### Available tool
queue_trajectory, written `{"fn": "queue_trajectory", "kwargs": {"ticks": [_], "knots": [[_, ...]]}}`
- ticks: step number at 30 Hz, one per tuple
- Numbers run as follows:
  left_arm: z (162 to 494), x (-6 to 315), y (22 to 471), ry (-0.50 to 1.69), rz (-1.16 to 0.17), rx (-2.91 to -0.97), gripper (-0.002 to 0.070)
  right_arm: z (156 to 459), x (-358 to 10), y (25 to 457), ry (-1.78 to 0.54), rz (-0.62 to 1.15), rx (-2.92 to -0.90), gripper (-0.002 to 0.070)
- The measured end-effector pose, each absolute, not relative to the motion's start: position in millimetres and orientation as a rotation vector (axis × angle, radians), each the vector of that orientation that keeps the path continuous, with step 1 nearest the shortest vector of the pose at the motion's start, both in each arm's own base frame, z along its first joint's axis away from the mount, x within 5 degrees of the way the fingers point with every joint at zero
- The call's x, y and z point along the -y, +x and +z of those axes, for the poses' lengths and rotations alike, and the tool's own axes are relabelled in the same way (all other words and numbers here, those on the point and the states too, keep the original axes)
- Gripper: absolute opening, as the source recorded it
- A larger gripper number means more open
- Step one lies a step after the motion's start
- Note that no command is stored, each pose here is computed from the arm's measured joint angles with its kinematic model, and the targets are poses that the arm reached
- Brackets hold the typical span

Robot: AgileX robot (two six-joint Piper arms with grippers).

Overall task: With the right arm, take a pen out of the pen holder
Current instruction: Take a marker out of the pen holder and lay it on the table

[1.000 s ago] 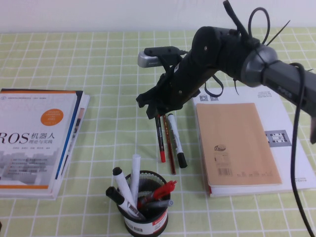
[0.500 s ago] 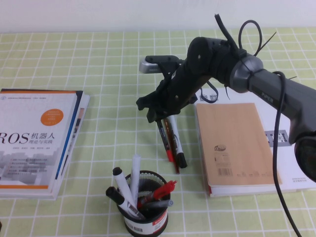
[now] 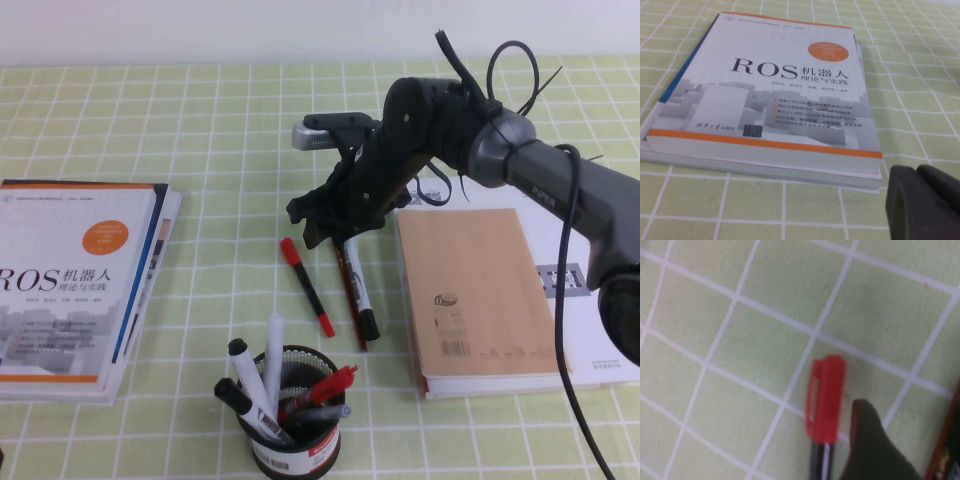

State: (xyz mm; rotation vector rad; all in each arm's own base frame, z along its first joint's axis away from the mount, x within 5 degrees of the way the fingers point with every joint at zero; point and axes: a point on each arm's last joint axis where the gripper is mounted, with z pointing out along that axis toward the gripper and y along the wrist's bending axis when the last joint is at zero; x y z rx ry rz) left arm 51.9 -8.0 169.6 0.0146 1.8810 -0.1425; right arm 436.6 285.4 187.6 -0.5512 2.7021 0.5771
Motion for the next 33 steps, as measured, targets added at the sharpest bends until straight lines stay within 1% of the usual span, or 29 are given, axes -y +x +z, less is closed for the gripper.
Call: {"fn": "queue_trajectory", "kwargs": {"ticks": [2,4,6,9,11,12,15,24,29,33], "knots": [[169.6,8.0,51.9,0.015,-0.142,-1.881,-0.0008,194.8,-283.7,433.8,-0.574,0.555,-2.706,0.0279],[169.6,8.0,51.9,0.015,-0.142,-1.881,-0.0008,207.8,-283.4,426.9,-0.607,0.53,-2.7,0.0246],[169.6,8.0,51.9,0.015,-0.142,-1.881,-0.0008,229.0,-284.6,414.5,-0.649,0.507,-2.674,0.0181],[169.6,8.0,51.9,0.015,-0.142,-1.881,-0.0008,263.3,-283.6,386.9,-0.707,0.475,-2.62,0.0061],[169.6,8.0,51.9,0.015,-0.142,-1.881,-0.0008,278.2,-279.5,368.1,-0.724,0.47,-2.589,0.0022],[169.6,8.0,51.9,0.015,-0.142,-1.881,-0.0008,279.7,-275.9,358.8,-0.728,0.467,-2.589,0.0012],[169.6,8.0,51.9,0.015,-0.142,-1.881,-0.0008,290.4,-255.1,328.4,-0.721,0.457,-2.571,-0.0005],[169.6,8.0,51.9,0.015,-0.142,-1.881,-0.0008,320.7,-189.2,242.9,-0.701,0.441,-2.475,-0.0011],[169.6,8.0,51.9,0.015,-0.142,-1.881,-0.0008,320.6,-163.5,207.6,-0.699,0.442,-2.464,-0.0012],[169.6,8.0,51.9,0.015,-0.142,-1.881,-0.0008,315.6,-147.5,184.5,-0.726,0.425,-2.522,-0.0012]]}}
